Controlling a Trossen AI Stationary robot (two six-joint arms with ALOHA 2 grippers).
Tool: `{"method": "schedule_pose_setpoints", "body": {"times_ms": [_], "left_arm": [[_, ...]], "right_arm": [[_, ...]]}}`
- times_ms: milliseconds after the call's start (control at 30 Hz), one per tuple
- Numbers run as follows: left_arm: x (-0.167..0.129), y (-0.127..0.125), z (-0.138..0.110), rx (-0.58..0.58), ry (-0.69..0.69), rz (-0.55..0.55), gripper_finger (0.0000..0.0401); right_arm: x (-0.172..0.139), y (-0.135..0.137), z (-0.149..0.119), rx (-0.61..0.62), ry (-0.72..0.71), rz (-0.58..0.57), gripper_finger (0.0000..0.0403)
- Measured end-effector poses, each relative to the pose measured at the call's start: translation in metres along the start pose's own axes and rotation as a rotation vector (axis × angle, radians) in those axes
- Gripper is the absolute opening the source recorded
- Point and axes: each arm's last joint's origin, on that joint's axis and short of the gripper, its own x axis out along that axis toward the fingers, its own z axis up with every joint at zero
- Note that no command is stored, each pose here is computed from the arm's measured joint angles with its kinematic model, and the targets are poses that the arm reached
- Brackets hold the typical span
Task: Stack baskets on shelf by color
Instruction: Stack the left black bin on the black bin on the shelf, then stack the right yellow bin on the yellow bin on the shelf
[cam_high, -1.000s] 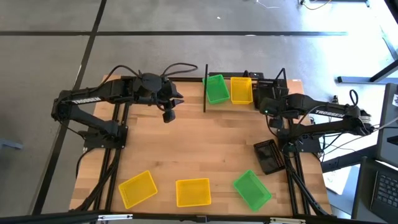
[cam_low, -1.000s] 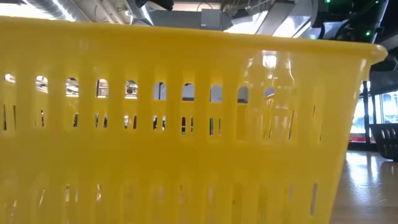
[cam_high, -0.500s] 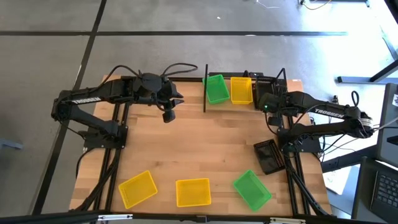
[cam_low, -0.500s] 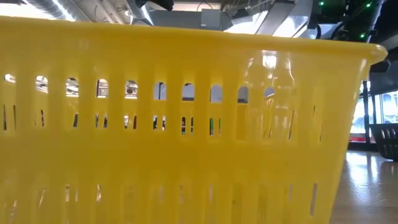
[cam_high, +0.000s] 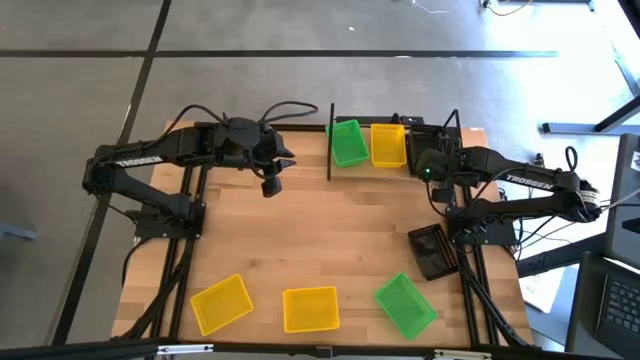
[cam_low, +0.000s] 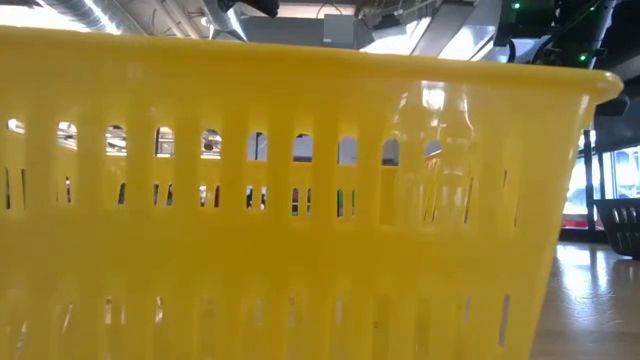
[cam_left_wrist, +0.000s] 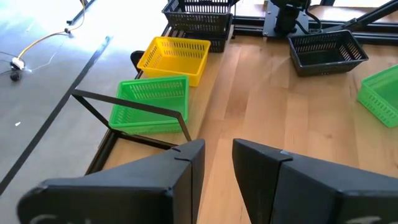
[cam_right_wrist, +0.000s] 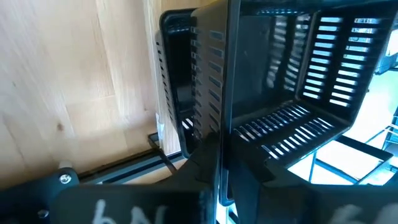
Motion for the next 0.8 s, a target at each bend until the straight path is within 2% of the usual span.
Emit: {"method": "schedule_pose_setpoints", "body": {"times_ms": [267,667,800], "left_arm": [[0.0,0.0,0.0,0.0,0.0,0.0,0.0074],[0.0,0.0,-0.0001,0.0,0.001,0.0,0.0074],[0.0,0.0,-0.0001,0.001,0.001,0.0,0.0074]], "right_arm": [[0.0,0.0007,0.0004,-0.017,-0.009,0.024,0.0014],[0.0,0.0005,0.0004,-0.044,-0.008,0.017,0.0083],[-0.0001,-0.0022,0.0016,-0.023,0.0,-0.063,0.0085]]}}
